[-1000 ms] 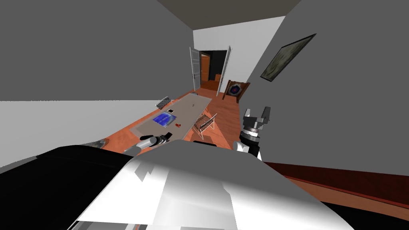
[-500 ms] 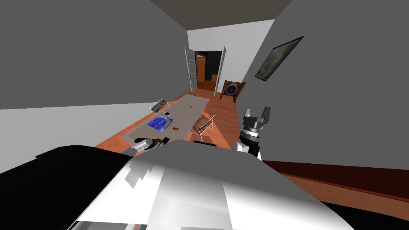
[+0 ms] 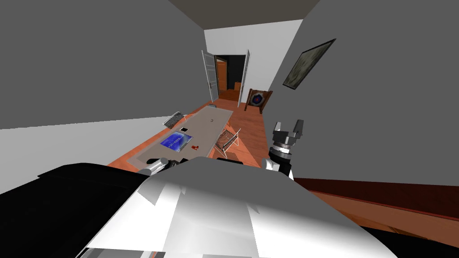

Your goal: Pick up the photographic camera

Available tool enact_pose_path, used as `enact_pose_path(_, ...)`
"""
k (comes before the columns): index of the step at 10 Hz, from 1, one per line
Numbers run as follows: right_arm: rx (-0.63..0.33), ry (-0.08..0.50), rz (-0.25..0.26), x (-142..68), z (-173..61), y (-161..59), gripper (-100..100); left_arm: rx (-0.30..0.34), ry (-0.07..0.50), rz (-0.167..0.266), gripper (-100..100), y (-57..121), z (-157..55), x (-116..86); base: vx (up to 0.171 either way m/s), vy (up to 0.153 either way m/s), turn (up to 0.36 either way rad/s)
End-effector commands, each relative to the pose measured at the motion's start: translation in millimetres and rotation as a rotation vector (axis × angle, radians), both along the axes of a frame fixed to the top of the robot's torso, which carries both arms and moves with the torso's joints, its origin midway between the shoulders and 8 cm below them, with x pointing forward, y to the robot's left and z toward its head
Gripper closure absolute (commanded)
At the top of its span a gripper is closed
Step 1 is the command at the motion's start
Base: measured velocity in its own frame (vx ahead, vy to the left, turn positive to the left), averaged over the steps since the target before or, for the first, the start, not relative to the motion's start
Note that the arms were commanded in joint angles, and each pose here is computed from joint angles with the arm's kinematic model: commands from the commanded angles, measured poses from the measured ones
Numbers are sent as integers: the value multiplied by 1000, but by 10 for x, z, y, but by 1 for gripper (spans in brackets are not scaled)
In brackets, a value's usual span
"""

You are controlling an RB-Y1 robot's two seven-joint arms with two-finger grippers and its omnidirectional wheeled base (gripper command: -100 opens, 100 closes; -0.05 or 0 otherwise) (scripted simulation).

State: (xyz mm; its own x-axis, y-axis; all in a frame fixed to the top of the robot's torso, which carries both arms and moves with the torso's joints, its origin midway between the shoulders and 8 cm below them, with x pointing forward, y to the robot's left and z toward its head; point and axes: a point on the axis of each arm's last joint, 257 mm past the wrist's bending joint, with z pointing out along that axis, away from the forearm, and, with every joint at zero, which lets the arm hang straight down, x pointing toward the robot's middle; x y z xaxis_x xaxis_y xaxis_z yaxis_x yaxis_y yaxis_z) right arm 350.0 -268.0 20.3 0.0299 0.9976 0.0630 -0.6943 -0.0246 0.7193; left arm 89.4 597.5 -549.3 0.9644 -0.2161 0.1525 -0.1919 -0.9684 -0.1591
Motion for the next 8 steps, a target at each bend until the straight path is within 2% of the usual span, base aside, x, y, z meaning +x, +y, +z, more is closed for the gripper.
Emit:
enact_pose_path(1,0,0,0,0,0,0,0,-9,16,16,-100,-32,-29,-99,-3,19,-53)
enact_pose_path(8,0,0,0,0,0,0,0,-9,16,16,-100,-32,-29,-99,0,-2,7)
